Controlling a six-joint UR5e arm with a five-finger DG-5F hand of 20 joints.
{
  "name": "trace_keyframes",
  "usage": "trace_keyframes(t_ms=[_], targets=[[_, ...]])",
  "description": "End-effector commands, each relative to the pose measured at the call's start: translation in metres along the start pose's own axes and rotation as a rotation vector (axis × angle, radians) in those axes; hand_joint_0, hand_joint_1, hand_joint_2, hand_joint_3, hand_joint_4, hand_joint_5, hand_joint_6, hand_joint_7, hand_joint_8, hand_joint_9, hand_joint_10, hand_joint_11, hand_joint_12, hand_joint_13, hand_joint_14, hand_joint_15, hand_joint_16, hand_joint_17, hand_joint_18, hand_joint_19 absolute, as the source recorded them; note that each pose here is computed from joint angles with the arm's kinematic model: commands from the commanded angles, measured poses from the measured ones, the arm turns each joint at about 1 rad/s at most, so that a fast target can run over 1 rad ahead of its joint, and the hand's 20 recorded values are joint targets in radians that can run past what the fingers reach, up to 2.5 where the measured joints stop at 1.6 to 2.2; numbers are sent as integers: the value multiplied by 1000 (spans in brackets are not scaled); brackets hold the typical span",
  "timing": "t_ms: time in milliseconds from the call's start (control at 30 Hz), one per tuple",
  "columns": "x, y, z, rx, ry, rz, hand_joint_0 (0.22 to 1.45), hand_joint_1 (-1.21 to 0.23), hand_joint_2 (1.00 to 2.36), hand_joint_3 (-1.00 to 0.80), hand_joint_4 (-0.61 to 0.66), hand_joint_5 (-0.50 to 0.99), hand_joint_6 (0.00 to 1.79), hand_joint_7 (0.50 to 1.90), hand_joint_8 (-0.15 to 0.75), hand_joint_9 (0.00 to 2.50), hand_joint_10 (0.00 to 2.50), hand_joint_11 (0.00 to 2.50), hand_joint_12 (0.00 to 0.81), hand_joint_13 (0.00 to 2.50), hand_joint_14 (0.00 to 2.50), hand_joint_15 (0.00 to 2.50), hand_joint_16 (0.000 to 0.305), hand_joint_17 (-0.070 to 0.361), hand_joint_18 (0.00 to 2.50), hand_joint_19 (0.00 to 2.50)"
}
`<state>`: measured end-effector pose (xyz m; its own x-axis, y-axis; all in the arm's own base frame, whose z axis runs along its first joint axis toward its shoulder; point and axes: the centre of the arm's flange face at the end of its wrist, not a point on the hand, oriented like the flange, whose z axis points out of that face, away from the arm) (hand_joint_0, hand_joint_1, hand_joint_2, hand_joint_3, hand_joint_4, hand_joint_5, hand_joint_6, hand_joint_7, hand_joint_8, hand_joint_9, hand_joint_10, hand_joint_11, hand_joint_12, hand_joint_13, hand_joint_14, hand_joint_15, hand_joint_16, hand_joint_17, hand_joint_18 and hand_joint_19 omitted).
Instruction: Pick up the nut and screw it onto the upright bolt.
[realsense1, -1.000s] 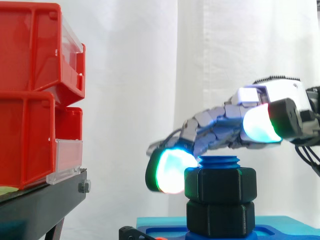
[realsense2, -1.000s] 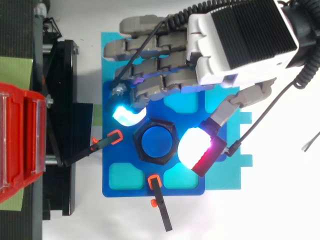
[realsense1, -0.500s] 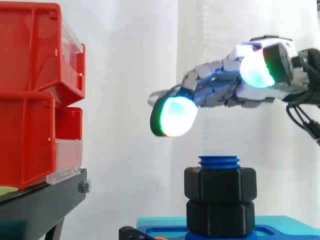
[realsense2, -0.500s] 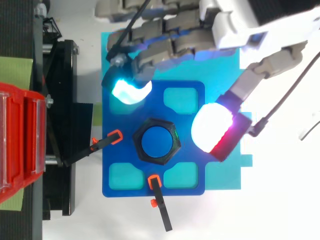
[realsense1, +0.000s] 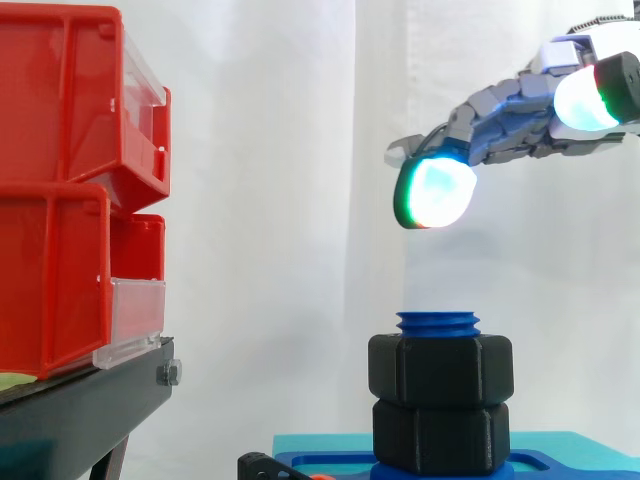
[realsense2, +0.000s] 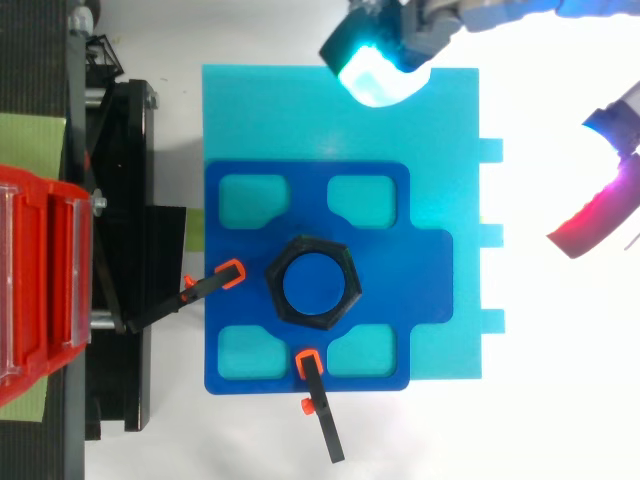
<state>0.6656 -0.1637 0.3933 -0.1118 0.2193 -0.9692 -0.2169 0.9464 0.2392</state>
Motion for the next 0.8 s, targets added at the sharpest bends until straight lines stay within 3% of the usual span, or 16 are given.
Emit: trace_keyframes(t_ms=[0,333,467,600,700,767], targets=[[4,2,-12,27,-12,8,464,-257,1000,-500,170,-243,501,654,240,171,0,0,376,0,0,0,54,123,0,0],[7,-2,-15,40,-16,37,452,-199,1000,-500,106,-250,502,724,215,35,0,0,371,0,0,0,55,125,0,0],[8,-3,-17,48,-6,95,452,-199,1000,-500,97,-253,502,742,213,16,0,0,369,0,0,0,56,126,0,0],[12,-8,-26,73,42,188,451,-198,1000,-500,91,-257,503,784,206,0,0,0,370,0,0,0,56,126,0,0],[13,-9,-28,80,53,215,450,-201,1000,-500,86,-262,503,789,205,0,0,0,369,0,0,0,57,128,0,0],[14,-10,-30,91,64,296,451,-221,1000,-500,123,-255,503,803,203,0,0,0,368,0,0,0,57,129,0,0]])
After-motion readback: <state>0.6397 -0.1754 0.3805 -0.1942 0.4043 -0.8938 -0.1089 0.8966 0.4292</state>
